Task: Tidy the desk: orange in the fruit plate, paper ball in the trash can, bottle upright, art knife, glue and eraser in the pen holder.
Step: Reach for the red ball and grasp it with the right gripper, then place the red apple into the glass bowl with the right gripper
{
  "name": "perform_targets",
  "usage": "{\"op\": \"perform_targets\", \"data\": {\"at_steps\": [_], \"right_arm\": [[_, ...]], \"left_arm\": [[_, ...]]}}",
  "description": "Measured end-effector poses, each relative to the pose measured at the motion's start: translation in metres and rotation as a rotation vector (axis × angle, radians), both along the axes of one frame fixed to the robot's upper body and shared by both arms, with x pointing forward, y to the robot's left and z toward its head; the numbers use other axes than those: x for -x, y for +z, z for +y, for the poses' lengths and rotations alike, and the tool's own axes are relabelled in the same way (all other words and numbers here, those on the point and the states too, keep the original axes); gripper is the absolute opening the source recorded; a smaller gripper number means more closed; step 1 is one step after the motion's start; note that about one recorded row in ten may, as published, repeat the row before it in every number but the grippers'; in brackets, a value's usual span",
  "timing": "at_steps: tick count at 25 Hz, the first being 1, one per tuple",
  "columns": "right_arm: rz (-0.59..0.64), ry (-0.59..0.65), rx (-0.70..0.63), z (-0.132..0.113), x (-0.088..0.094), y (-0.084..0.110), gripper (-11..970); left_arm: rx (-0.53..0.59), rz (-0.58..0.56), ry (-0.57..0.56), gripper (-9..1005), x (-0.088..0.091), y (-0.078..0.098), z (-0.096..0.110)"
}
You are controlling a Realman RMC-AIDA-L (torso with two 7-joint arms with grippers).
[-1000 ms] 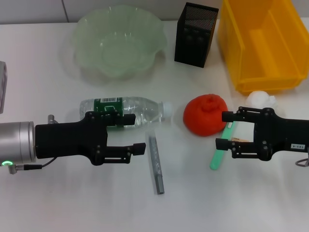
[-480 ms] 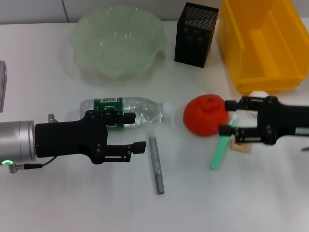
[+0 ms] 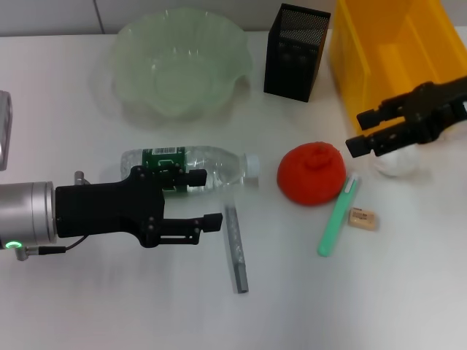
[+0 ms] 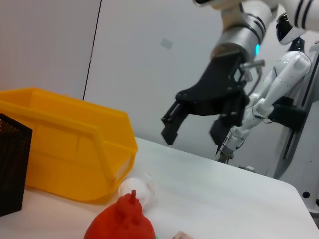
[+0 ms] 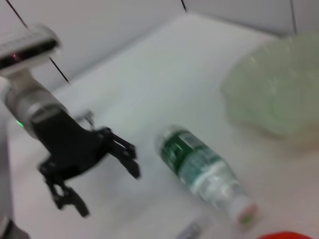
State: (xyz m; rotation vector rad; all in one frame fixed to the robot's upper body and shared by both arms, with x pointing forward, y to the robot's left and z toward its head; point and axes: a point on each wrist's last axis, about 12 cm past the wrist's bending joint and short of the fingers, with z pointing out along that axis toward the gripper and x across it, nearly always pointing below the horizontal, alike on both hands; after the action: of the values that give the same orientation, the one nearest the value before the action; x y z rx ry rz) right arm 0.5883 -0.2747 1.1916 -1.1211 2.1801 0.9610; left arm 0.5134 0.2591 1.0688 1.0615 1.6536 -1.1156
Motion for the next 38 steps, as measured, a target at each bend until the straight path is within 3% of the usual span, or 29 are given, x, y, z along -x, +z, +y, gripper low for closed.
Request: {"op": "perform_targets", "data": {"at_steps": [5, 10, 25, 33, 38], "right_arm": [[-0.027, 0.039, 0.162, 0.021, -0.019, 0.007, 767], [-0.121, 0.118, 0.276, 0.050, -0.024, -0.009, 767], [-0.246, 0.183, 0.375, 0.072, -0.027, -0.057, 756], [-0.269, 0.195, 0.391, 0.080, -0.029, -0.062, 743], [-0.272, 0.195, 0.390, 0.080, -0.029, -0.062, 593]], "left_arm": [[0.003, -0.003, 0.006, 813, -0.001, 0.000, -0.001], [0.004, -0.002, 0.007, 813, -0.003, 0.001, -0.002], [0.008, -0.005, 0.028, 812, -0.005, 0.002, -0.002], [0.007, -0.006, 0.030, 813, -0.005, 0.002, -0.002], [0.009, -0.011, 0.038, 813, -0.006, 0.002, -0.001]]}}
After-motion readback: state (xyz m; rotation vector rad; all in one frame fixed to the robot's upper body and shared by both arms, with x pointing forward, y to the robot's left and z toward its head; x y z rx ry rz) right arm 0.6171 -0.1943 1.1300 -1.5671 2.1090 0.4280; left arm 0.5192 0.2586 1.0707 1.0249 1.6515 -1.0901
